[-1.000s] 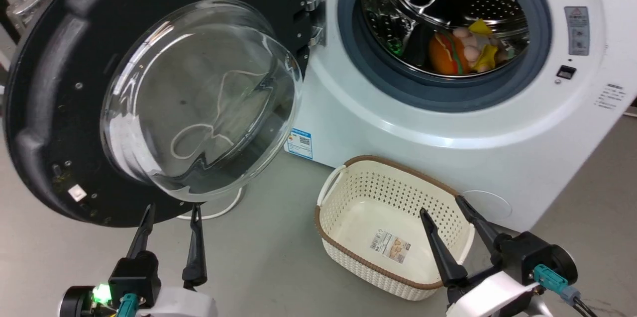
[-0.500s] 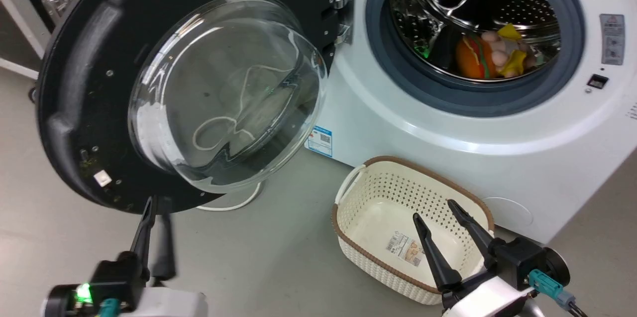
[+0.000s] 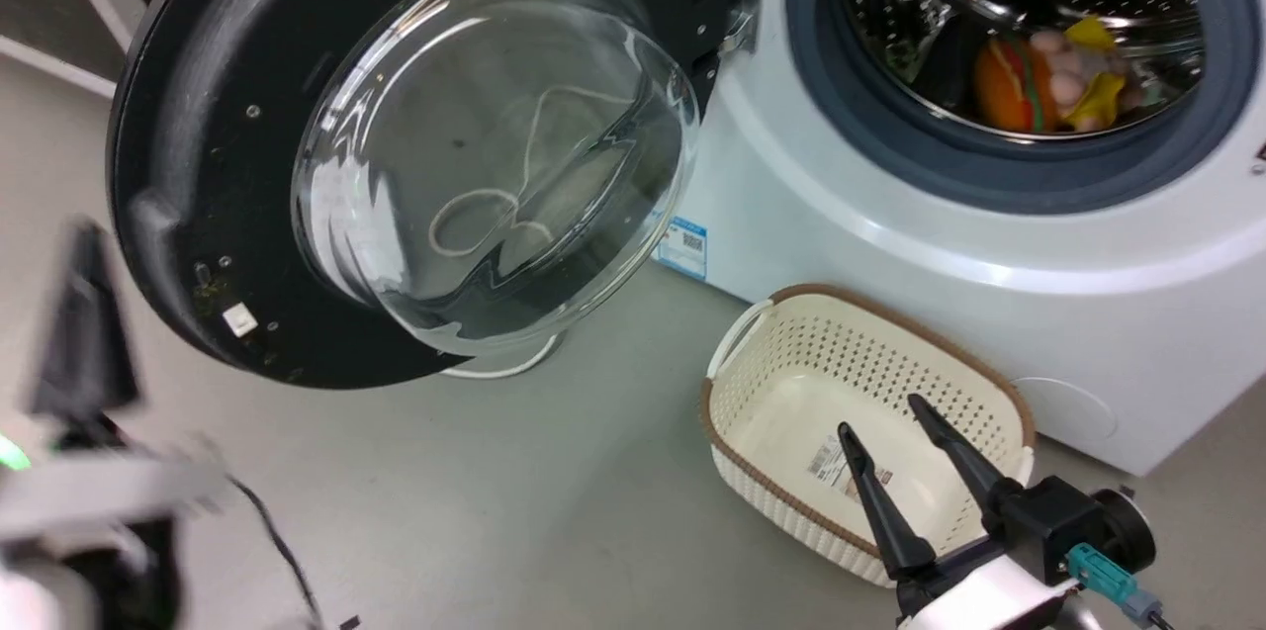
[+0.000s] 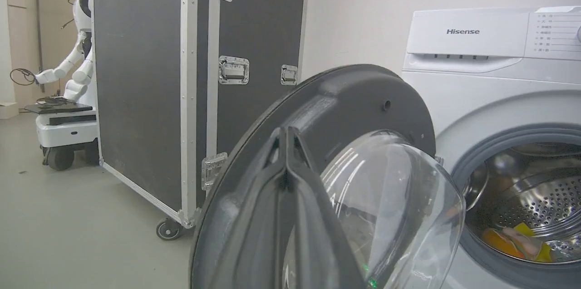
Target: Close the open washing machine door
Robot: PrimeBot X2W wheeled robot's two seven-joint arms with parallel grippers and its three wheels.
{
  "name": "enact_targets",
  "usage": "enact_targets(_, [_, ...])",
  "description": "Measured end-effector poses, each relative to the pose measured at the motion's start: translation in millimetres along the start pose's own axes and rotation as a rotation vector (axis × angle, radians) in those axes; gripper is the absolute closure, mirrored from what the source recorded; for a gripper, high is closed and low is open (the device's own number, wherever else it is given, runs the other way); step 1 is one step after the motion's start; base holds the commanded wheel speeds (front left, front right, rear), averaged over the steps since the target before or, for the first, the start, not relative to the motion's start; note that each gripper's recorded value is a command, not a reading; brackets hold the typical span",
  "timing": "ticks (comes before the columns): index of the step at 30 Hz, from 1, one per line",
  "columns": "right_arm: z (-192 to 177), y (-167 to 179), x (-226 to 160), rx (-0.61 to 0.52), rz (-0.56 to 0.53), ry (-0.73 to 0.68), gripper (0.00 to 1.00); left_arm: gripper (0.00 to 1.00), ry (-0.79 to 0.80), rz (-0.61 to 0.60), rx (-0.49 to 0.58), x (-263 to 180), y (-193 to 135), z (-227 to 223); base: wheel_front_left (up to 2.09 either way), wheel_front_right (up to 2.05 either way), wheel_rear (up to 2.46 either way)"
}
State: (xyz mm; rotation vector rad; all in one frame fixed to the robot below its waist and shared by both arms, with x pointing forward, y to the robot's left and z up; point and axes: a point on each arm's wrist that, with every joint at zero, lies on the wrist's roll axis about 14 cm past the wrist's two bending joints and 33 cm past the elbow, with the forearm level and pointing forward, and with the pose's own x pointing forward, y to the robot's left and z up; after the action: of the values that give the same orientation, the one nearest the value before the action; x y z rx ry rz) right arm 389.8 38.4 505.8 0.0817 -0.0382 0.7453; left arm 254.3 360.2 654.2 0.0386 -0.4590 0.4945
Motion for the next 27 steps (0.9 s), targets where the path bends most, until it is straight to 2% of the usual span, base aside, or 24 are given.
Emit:
enact_targets(7, [-5, 4, 7, 0.008, 0.036, -0.002, 0.00, 1.00, 0.038, 0.093, -0.111, 55, 57, 21, 0.00, 0.00, 0.00])
enact_targets(10, [-11, 3, 8, 0.014, 0.044, 0.009, 0.00, 1.00, 0.118, 0.152, -0.224, 74, 77, 9, 0.00, 0.00, 0.00])
enact_targets(14, [-20, 1, 8, 0.022, 0.054, 0.028, 0.00, 1.00, 0.235, 0.210, -0.311, 93, 92, -15, 0.00, 0.00, 0.00])
enact_targets(23, [-34, 1, 15, 0.047, 0.086, 0.046, 0.00, 1.00, 0.527, 0.334, -0.711, 107, 91, -85, 0.00, 0.00, 0.00])
enact_targets(27, [-39, -1, 17, 0.056, 0.091, 0.048, 0.00, 1.00, 0.623, 0.313, -0.863, 110, 78, -102, 0.00, 0.00, 0.00])
